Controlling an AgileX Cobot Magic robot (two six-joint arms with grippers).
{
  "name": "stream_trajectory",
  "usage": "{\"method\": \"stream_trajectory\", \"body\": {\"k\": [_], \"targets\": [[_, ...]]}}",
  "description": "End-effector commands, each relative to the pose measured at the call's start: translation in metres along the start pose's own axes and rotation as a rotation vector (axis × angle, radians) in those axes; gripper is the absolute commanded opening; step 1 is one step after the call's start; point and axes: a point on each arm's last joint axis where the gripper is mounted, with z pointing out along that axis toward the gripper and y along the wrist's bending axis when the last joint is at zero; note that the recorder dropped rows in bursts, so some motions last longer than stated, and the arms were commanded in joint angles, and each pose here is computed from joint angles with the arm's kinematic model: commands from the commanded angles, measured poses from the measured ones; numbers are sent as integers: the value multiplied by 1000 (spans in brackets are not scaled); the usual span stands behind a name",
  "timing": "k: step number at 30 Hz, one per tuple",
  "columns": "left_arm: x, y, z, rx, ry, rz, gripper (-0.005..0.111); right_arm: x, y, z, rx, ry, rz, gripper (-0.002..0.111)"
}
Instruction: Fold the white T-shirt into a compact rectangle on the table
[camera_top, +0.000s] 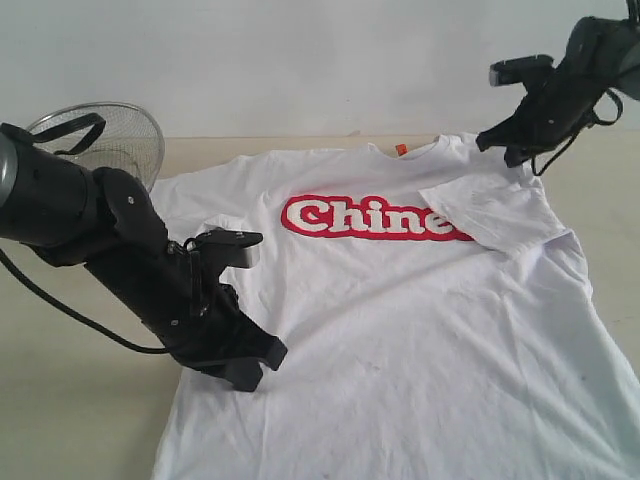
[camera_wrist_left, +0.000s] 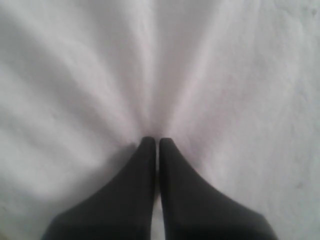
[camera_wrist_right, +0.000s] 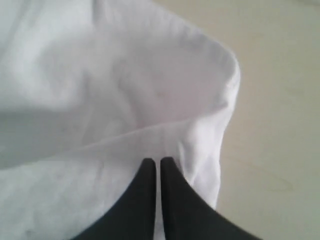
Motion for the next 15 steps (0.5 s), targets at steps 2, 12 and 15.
{"method": "stream_trajectory", "body": {"k": [2, 12, 15], "targets": [[-8, 2, -10, -58, -61, 84, 5, -32, 1, -106, 1, -126, -26, 0], [-30, 64, -80, -248, -425, -49, 5, -35, 62, -162, -325, -131, -119, 0], [-28, 85, -91, -262, -457, -103, 5, -29, 95, -157, -357, -76, -194, 0]]}}
